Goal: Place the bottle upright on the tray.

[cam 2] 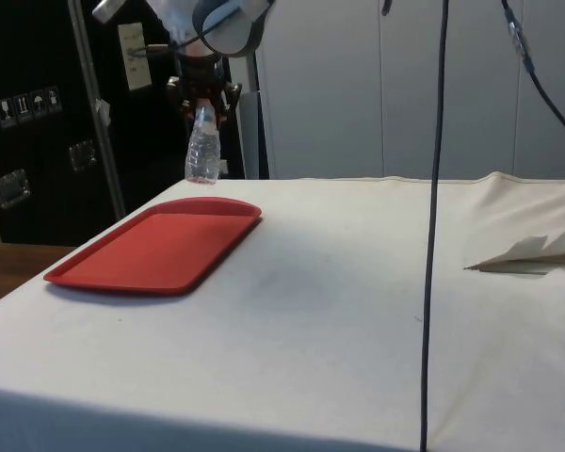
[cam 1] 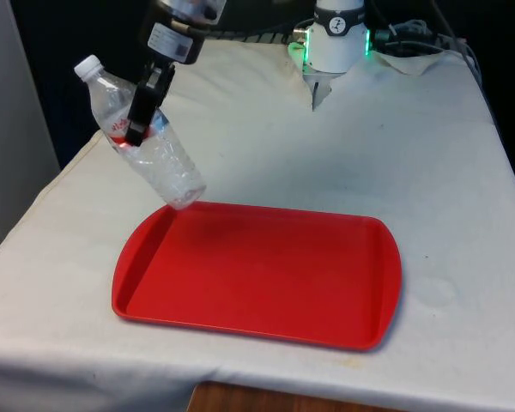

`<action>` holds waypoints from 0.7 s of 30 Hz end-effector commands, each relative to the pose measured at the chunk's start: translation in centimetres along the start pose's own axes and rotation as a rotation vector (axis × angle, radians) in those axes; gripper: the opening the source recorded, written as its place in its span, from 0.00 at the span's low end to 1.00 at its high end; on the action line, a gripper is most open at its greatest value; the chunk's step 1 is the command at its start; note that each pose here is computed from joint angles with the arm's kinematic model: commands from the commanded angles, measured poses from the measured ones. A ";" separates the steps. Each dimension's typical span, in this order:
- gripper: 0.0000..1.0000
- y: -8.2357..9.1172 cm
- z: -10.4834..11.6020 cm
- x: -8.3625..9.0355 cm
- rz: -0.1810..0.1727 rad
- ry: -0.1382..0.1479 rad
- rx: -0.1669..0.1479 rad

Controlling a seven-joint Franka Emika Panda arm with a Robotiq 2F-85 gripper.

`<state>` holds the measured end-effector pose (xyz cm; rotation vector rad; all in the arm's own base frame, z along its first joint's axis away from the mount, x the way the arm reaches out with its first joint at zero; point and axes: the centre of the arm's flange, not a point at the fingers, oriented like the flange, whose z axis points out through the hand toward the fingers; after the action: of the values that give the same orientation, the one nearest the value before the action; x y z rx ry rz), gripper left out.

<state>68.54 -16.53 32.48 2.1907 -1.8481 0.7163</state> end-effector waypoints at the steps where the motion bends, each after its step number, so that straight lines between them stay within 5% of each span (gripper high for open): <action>1: 0.03 -0.2 0.1 0.2 0.011 0.021 -0.006; 4: 0.03 -0.4 0.1 0.3 0.011 0.037 -0.018; 5: 0.03 -0.2 0.1 0.2 0.002 0.020 -0.015; 6: 0.03 -0.5 0.2 0.3 0.010 0.041 -0.022; 12: 0.03 -1.0 0.1 0.2 0.001 0.067 -0.042; 13: 0.03 -0.9 0.1 0.1 -0.009 0.051 -0.044; 21: 0.03 -1.6 -0.4 -0.6 -0.025 0.118 -0.062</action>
<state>69.70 -15.50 32.70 2.1015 -1.7593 0.7398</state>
